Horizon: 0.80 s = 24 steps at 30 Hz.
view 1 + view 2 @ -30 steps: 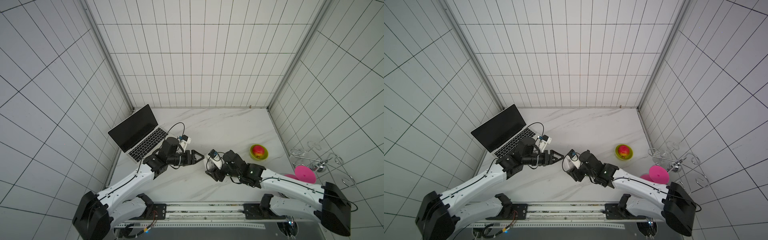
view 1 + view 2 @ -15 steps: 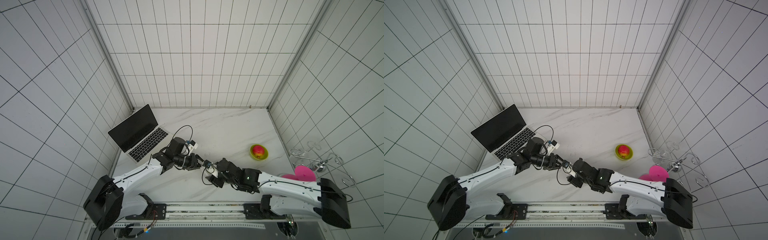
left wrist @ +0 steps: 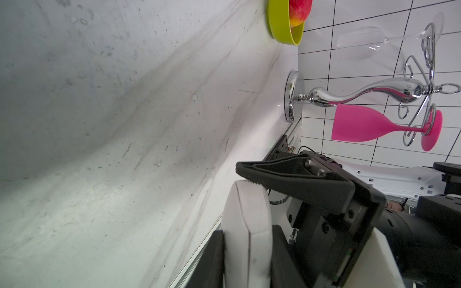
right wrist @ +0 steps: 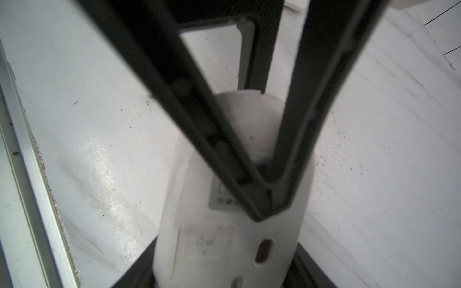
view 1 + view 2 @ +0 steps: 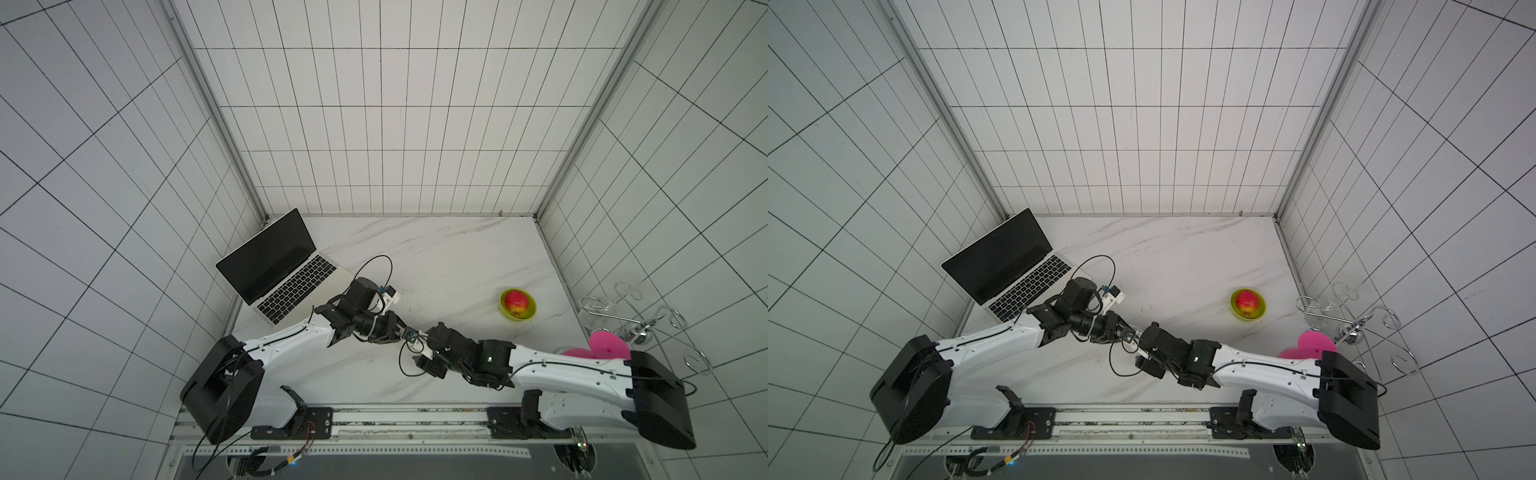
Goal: Insert the wireless mouse receiver into the laptop
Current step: Pick up the mouse from the center of the board.
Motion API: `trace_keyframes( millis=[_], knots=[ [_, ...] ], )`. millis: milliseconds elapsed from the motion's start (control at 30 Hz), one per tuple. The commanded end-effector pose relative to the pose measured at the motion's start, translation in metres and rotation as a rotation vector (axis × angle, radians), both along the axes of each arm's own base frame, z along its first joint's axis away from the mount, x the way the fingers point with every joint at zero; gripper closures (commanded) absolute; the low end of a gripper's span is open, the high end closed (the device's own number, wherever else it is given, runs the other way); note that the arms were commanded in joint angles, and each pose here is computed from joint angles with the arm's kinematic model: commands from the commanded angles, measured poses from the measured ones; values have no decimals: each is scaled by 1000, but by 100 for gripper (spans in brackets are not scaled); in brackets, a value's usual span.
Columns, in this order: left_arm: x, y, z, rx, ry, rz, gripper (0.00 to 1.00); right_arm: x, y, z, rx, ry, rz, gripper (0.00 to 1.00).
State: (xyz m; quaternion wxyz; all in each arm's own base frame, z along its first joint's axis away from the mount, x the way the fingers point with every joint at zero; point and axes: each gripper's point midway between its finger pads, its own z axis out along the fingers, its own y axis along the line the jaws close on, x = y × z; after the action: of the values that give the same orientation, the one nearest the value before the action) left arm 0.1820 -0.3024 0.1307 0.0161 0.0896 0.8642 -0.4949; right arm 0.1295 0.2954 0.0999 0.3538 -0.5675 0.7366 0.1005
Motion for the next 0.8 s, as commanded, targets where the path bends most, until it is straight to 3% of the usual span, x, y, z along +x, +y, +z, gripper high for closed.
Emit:
trace_keyframes(
  millis=[0, 167, 300, 367, 600, 767],
  knots=[
    [-7, -7, 5, -33, 24, -26, 87, 12, 7, 19, 37, -54, -55, 58],
    [6, -3, 13, -81, -28, 89, 93, 12, -10, 30, 121, -27, -142, 22],
    [24, 10, 24, -139, -128, 254, 94, 5, -24, 41, 281, 85, -205, 5],
    [31, 17, 32, -169, -190, 314, 94, 6, -29, 51, 408, 181, -257, 1],
    [38, 36, 45, -201, -403, 389, 96, 24, -25, 95, 942, 633, -333, 1],
    [35, 36, 46, -217, -426, 371, 97, 24, -5, 106, 957, 765, -256, 1]
  ],
)
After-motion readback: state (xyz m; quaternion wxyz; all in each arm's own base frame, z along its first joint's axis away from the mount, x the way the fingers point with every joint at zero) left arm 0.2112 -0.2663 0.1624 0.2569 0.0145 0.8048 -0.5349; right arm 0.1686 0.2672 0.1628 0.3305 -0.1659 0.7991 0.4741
